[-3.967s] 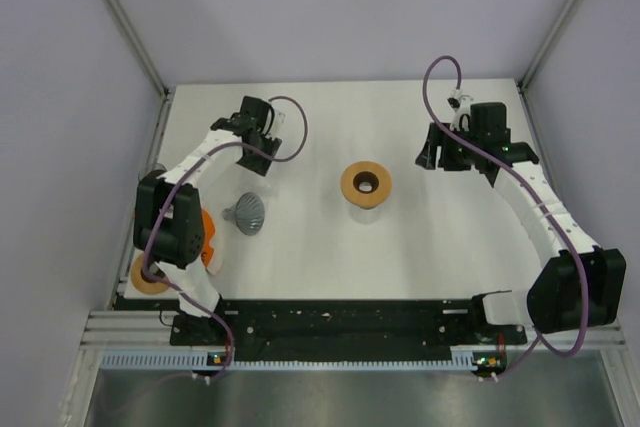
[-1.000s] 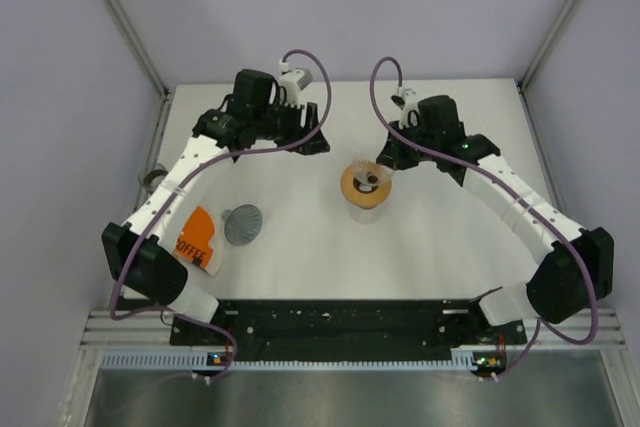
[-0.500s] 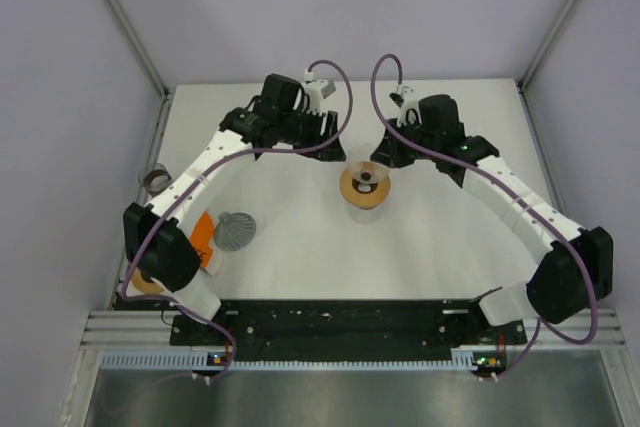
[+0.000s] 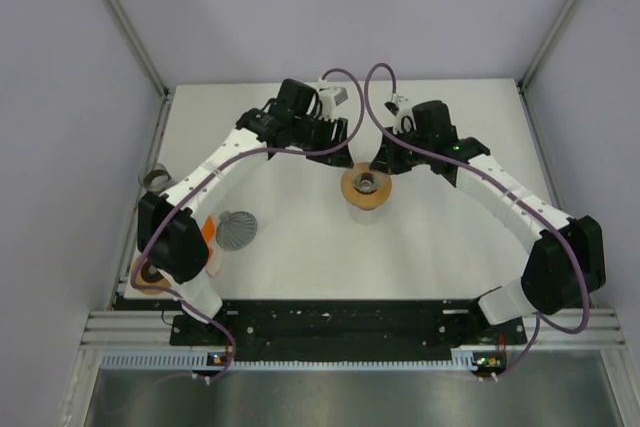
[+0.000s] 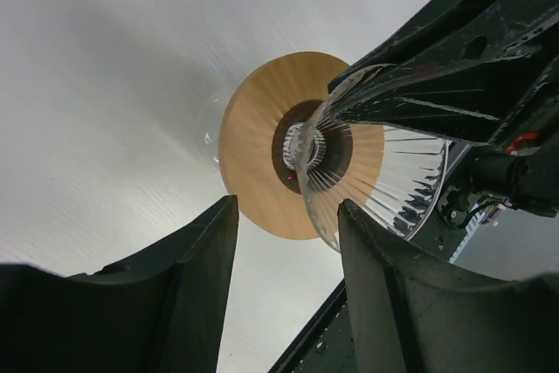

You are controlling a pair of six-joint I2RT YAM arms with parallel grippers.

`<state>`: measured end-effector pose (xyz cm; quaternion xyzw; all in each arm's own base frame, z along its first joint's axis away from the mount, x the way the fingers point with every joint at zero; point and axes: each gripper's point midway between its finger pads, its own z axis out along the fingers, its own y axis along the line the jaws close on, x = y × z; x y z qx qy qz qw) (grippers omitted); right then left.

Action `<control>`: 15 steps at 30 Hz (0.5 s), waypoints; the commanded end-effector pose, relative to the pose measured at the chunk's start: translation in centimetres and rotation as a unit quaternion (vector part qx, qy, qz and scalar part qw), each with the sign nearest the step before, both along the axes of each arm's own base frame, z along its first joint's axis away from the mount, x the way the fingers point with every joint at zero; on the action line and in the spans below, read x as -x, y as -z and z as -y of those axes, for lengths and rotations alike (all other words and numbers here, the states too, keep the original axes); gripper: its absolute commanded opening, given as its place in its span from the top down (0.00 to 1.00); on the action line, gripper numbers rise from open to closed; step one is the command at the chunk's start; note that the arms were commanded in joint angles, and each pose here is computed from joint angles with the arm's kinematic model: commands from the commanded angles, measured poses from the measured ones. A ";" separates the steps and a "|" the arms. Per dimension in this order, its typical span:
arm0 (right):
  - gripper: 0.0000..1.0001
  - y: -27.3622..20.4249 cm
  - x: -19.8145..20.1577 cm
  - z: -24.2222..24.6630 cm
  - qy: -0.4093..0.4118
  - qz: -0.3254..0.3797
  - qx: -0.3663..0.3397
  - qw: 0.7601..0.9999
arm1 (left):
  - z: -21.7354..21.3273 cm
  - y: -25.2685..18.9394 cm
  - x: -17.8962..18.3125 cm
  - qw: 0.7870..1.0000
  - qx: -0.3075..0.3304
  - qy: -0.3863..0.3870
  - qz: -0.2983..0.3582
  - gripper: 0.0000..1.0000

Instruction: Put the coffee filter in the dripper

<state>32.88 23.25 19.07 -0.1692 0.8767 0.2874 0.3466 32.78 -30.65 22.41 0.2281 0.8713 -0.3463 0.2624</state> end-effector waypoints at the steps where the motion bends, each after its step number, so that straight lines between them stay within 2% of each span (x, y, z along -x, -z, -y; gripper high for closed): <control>1: 1.00 0.2 -0.8 -0.4 -0.006 0.008 -0.002 1.000 | 1.7 -2.4 -0.6 0.999 0.033 0.013 0.025 0.45; 5: 1.00 0.7 -0.9 0.0 -0.004 0.010 0.009 1.000 | 2.0 -2.7 -0.6 0.999 0.036 0.016 0.028 0.51; 11: 1.00 1.8 -0.8 0.1 -0.007 0.001 0.019 1.000 | 2.3 0.7 0.0 0.999 0.021 0.021 -0.015 0.73; 15: 1.00 2.5 -0.4 0.3 -0.014 -0.001 0.027 1.000 | 2.2 2.8 0.4 0.999 0.010 0.023 -0.042 0.76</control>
